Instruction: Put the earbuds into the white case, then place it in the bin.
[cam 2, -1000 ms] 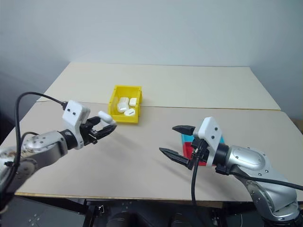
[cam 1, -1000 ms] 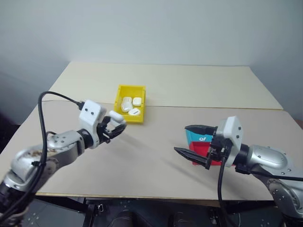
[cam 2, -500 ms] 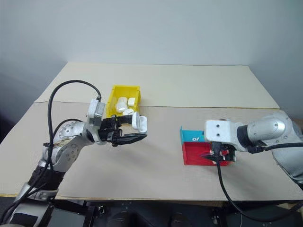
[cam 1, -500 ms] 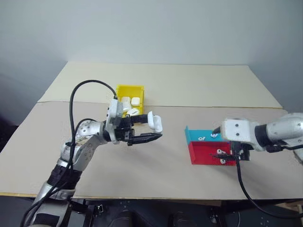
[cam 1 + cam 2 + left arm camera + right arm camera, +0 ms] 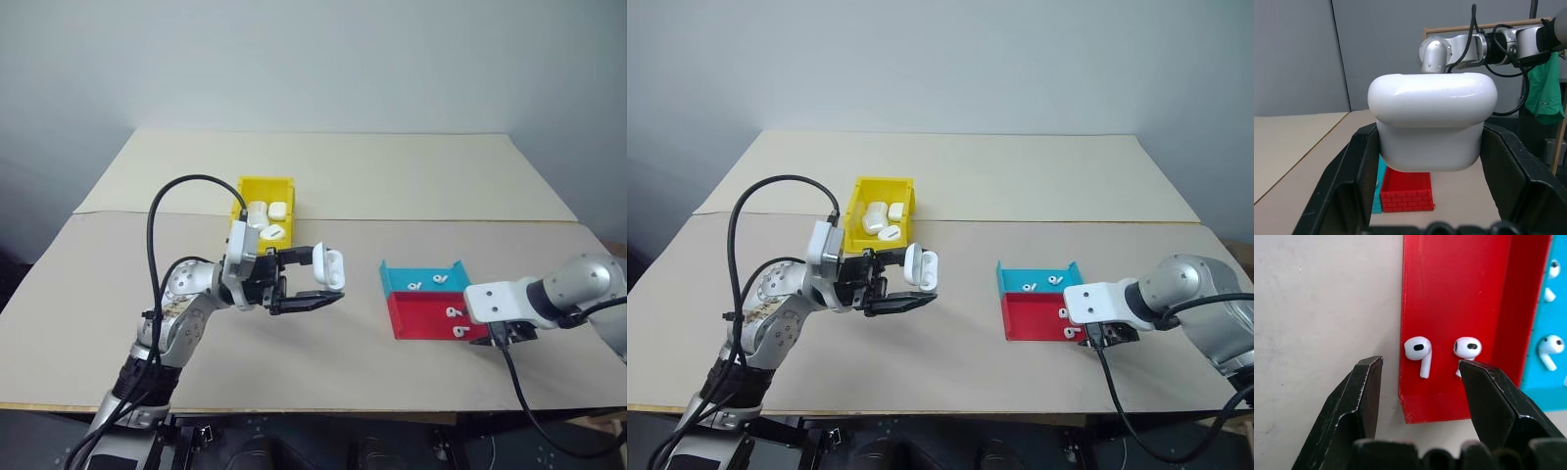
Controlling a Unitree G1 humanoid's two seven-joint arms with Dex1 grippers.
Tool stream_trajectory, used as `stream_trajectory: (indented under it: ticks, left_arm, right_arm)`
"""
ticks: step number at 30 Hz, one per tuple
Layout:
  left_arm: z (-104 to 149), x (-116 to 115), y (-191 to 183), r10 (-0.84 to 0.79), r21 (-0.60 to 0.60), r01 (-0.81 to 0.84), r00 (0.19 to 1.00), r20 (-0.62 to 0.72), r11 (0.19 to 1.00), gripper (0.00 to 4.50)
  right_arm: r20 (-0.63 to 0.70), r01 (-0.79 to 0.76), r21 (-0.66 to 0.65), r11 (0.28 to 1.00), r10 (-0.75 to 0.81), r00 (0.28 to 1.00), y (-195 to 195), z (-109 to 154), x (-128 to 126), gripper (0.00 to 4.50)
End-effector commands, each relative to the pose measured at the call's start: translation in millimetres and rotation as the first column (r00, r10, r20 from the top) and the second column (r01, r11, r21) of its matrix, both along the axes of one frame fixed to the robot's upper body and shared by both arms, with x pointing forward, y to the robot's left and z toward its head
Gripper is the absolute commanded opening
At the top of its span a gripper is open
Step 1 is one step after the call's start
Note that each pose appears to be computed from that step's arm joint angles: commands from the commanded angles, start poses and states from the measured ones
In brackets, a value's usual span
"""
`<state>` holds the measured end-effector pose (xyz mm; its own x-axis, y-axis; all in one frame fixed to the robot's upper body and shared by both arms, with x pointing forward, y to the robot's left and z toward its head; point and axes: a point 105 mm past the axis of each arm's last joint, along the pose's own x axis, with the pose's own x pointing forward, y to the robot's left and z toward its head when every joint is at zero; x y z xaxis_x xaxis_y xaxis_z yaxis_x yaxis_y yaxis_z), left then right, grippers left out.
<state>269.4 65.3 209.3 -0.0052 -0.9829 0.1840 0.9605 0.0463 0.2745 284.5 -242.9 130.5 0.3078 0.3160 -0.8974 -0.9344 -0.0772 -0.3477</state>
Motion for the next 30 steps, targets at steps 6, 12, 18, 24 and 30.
stream_trajectory:
  ticks: [6, 12, 18, 24, 30]
  left_arm:
    - [8, -8, 4, 0.036, -0.022, -0.035, 0.999, 0.023, 0.999, 2.78]
    - [9, -10, 4, 0.042, -0.02, -0.041, 0.999, 0.019, 0.999, 2.78]
    - [10, -10, 5, 0.052, -0.02, -0.051, 0.999, 0.016, 0.998, 2.78]
    - [10, -10, 5, 0.054, -0.017, -0.054, 0.998, 0.016, 0.998, 2.78]
    - [10, -9, 6, 0.056, -0.014, -0.055, 0.998, 0.015, 0.998, 2.78]
  right_arm:
    - [-0.017, -0.024, -0.024, 0.999, 0.023, 1.0, -1, -10, 9, 2.96]
    - [-0.02, -0.017, -0.036, 0.999, 0.017, 1.0, -3, -17, 15, 2.96]
    - [-0.04, -0.023, -0.027, 0.999, 0.022, 0.999, -2, -18, 15, 2.96]
    - [-0.051, -0.034, -0.014, 0.999, 0.033, 0.998, 0, -18, 12, 1.69]
    - [-0.05, -0.029, 0.007, 1.0, 0.029, 0.998, 3, -18, 10, 0.6]
